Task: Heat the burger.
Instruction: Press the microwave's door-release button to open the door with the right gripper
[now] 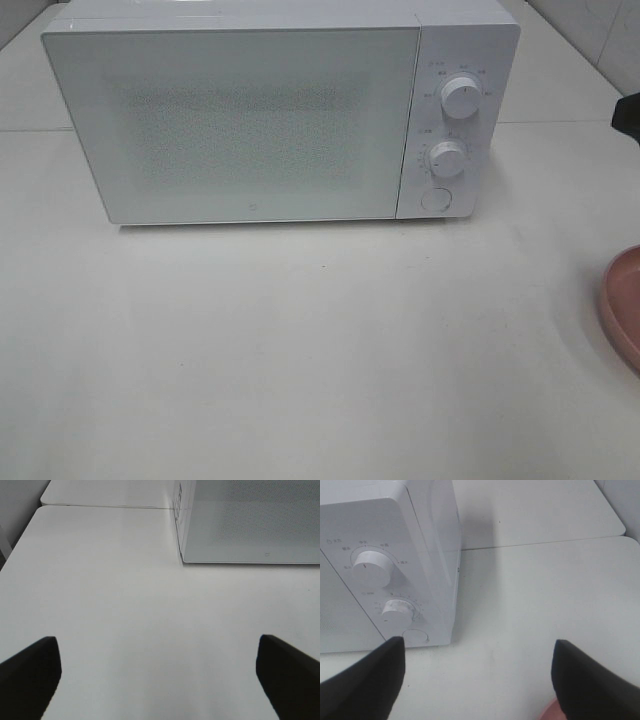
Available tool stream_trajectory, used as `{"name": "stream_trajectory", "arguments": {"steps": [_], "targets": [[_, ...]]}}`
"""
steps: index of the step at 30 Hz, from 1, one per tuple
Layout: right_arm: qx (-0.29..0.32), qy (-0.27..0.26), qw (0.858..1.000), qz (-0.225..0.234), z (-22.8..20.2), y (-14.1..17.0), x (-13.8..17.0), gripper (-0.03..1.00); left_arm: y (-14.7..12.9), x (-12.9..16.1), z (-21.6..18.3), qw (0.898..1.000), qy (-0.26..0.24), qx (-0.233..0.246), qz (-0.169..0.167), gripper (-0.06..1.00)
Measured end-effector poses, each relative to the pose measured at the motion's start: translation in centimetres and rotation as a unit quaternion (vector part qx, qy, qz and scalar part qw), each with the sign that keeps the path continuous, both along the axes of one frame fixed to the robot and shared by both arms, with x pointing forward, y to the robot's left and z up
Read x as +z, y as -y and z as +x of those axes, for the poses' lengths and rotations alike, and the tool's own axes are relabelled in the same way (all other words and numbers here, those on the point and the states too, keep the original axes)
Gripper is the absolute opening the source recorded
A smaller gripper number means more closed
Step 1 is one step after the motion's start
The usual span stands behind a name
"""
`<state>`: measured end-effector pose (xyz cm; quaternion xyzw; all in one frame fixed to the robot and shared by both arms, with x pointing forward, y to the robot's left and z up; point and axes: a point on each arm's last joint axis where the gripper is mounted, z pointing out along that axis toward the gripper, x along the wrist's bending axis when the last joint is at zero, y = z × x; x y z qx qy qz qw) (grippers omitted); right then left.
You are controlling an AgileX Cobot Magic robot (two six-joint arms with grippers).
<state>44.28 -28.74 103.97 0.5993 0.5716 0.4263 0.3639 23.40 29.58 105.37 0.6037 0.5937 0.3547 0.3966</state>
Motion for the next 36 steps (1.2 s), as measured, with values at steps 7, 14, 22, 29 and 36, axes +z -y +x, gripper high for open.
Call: {"name": "stream_trajectory", "arguments": {"steps": [7,14,22,29,36], "targets": [[0.004,0.034,0.999,-0.002,-0.3,0.0,-1.9,0.76,0.0,0.0,0.0,1.000,0.000,0.000,0.000,0.98],[0.026,0.054,0.998,-0.007,-1.1,-0.8,-3.3,0.76,0.0,0.0,0.0,1.000,0.000,0.000,0.000,0.98],[0.089,0.068,0.993,-0.025,-1.6,-3.4,-3.3,0.76,0.0,0.0,0.0,1.000,0.000,0.000,0.000,0.98],[0.089,0.089,0.992,-0.021,-1.8,-4.1,-3.0,0.76,0.0,0.0,0.0,1.000,0.000,0.000,0.000,0.98],[0.071,0.071,0.994,-0.034,-0.5,-6.0,-5.2,0.76,0.0,0.0,0.0,1.000,0.000,0.000,0.000,0.98]]}}
